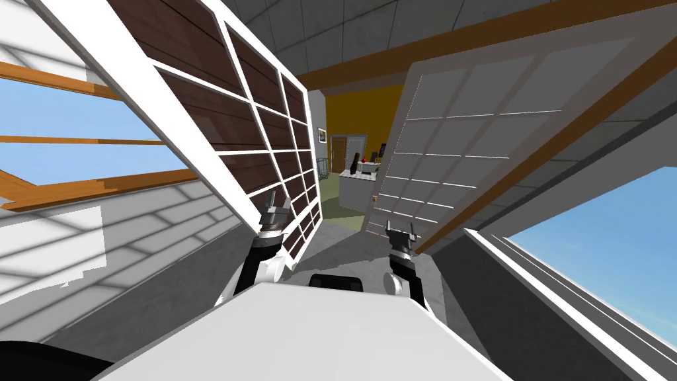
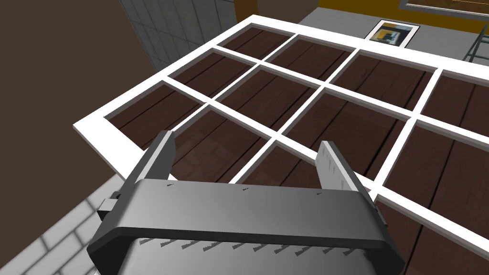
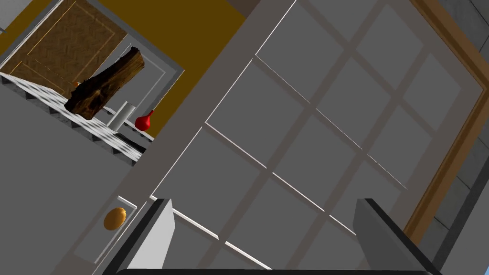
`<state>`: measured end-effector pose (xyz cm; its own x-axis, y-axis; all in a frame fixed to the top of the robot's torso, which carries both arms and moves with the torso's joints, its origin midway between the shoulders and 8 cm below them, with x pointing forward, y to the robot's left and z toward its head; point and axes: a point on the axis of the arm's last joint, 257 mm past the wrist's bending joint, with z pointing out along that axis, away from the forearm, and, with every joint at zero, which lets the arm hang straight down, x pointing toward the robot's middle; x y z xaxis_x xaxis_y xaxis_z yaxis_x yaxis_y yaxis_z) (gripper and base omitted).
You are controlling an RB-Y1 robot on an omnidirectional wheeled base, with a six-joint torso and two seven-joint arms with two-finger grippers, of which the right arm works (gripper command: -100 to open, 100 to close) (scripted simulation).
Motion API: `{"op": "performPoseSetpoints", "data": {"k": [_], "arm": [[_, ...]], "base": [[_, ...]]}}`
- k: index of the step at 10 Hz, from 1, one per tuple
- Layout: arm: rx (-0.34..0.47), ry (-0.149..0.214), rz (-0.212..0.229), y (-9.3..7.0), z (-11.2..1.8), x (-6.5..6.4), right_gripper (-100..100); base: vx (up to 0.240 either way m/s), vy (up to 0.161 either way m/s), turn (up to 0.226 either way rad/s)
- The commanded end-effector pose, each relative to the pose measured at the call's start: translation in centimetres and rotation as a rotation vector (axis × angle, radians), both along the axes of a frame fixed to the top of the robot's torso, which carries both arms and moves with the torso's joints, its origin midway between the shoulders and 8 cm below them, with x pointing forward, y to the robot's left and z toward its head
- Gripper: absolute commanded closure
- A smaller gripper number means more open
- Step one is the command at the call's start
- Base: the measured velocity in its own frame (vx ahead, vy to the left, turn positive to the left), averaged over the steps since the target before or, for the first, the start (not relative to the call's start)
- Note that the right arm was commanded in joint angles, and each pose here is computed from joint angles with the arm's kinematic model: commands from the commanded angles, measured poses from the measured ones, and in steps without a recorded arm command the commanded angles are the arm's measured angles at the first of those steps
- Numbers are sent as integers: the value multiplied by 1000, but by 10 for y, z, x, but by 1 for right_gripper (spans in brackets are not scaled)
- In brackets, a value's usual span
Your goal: Pull the door open
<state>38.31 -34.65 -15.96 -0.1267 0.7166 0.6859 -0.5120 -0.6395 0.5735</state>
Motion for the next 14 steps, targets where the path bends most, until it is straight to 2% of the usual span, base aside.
{"op": "performPoseSetpoints", "data": {"k": [1, 7, 14], "arm": [[51, 9, 6, -4, -13, 1, -100], [227, 42, 10, -24, -64, 1, -100], [416, 68, -11, -46, -119, -7, -100]], "base": [[89, -35, 155], [88, -44, 130], [84, -48, 120]]}}
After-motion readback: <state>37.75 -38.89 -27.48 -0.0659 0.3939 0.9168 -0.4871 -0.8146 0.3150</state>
